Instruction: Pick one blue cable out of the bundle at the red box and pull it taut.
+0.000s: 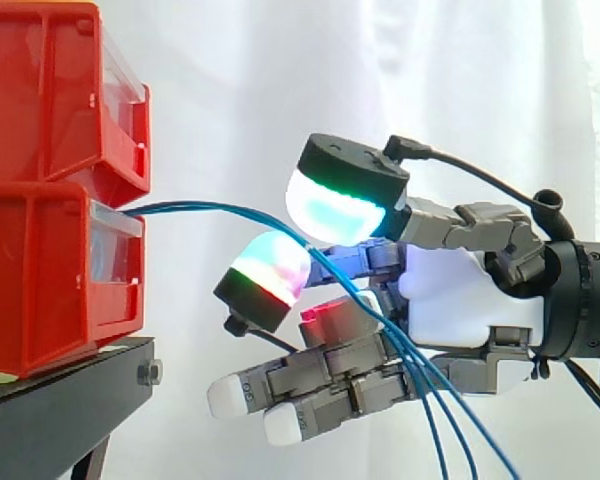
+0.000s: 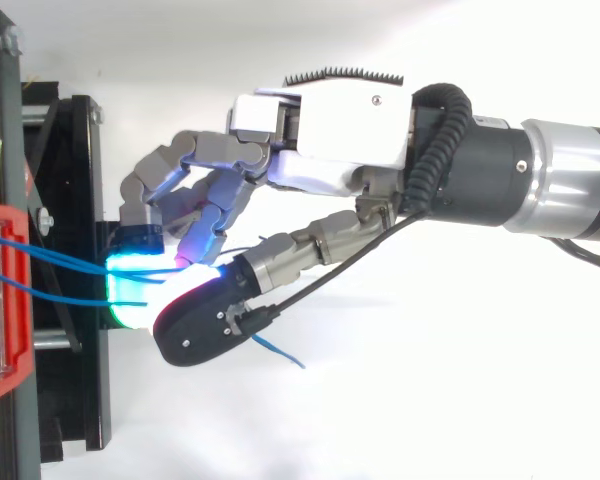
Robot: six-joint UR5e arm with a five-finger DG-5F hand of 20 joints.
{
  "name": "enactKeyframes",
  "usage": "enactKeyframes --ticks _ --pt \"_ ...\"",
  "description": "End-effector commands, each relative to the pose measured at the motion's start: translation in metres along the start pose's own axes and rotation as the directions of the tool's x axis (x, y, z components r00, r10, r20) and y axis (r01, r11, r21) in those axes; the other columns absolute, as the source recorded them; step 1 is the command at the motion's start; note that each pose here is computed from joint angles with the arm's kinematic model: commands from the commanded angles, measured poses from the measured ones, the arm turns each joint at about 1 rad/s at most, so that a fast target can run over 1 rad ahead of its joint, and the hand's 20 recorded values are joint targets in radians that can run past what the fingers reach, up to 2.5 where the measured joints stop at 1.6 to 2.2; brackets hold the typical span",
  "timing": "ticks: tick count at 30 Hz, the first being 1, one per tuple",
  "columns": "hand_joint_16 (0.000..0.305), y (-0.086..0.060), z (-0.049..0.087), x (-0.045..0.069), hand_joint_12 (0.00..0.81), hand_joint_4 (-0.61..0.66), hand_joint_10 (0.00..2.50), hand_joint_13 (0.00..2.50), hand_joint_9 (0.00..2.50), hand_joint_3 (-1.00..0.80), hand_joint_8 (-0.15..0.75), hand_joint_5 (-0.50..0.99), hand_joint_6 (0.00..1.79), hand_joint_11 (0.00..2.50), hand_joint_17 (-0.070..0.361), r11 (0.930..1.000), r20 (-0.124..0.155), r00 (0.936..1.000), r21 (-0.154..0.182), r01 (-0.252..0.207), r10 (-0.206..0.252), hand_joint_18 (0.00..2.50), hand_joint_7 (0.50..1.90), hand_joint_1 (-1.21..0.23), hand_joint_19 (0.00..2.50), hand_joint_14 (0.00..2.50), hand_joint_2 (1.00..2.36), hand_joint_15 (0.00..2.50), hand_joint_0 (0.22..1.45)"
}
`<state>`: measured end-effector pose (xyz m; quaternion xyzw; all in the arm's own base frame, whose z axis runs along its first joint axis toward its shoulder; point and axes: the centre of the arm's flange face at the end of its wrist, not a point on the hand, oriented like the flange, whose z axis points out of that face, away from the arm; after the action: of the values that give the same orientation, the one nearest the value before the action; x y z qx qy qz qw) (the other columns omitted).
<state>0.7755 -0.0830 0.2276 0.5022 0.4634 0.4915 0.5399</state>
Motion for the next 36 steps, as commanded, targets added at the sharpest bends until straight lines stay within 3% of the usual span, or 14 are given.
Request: enactKeyframes --ticks 1,6,10,13,17,20,23,27,30,36 --pt "0.056 0.0001 0.0000 -0.0002 0.450 0.15 0.01 0.52 1.13 -0.22 0.407 -0.16 0.88 1.36 0.126 1.0000 0.001 1.0000 0.000 0.000 0.000 0.49 0.97 -0.70 0.37 0.01 1.02 0.18 0.57" --pt "0.061 -0.0002 -0.0003 -0.0003 0.471 0.17 0.00 0.53 1.14 -0.13 0.442 -0.15 0.92 1.38 0.137 1.0000 0.001 1.0000 0.003 0.001 -0.001 0.53 0.95 -0.74 0.35 0.01 1.02 0.16 0.59" --pt "0.056 -0.0004 -0.0004 -0.0001 0.455 0.13 0.00 0.52 1.12 -0.16 0.415 -0.16 0.92 1.41 0.127 1.0000 -0.001 1.0000 0.004 0.001 -0.001 0.51 0.96 -0.79 0.35 0.01 1.02 0.16 0.61" --pt "0.055 -0.0002 -0.0003 -0.0001 0.452 0.11 0.01 0.52 1.11 -0.23 0.395 -0.16 0.93 1.42 0.123 1.0000 -0.001 1.0000 0.003 0.001 -0.001 0.51 0.95 -0.87 0.32 0.01 1.02 0.16 0.64" --pt "0.055 0.0001 0.0000 -0.0013 0.463 0.14 0.01 0.54 1.08 -0.50 0.385 -0.17 0.93 1.45 0.125 1.0000 0.001 1.0000 0.000 0.000 0.000 0.52 0.93 -0.96 0.28 0.01 1.00 0.18 0.71" --pt "0.056 0.0001 0.0000 0.0001 0.465 0.15 0.00 0.55 1.07 -0.50 0.389 -0.17 0.93 1.45 0.125 1.0000 -0.002 1.0000 0.000 -0.002 0.002 0.53 0.91 -0.97 0.27 0.01 1.00 0.18 0.70" --pt "0.057 0.0001 0.0000 -0.0011 0.466 0.17 0.01 0.53 1.06 -0.50 0.401 -0.17 0.92 1.43 0.127 1.0000 -0.001 1.0000 0.000 -0.001 0.001 0.52 0.91 -0.95 0.30 0.01 1.00 0.17 0.58" --pt "0.063 0.0020 0.0004 0.0001 0.489 0.20 0.00 0.53 1.10 -0.50 0.447 -0.16 0.91 1.38 0.141 1.0000 -0.002 1.0000 -0.003 -0.002 0.002 0.54 0.86 -0.71 0.34 0.01 1.00 0.16 0.47" --pt "0.060 0.0024 0.0000 0.0000 0.468 0.17 0.00 0.52 1.11 -0.50 0.433 -0.15 0.88 1.36 0.134 1.0000 -0.002 1.0000 -0.003 -0.002 0.002 0.51 0.90 -0.58 0.36 0.01 1.00 0.17 0.52" --pt "0.056 0.0020 0.0004 0.0001 0.450 0.16 0.01 0.50 1.10 -0.36 0.415 -0.15 0.88 1.33 0.126 1.0000 -0.002 1.0000 -0.003 -0.002 0.002 0.48 0.98 -0.61 0.38 0.01 1.01 0.18 0.58"
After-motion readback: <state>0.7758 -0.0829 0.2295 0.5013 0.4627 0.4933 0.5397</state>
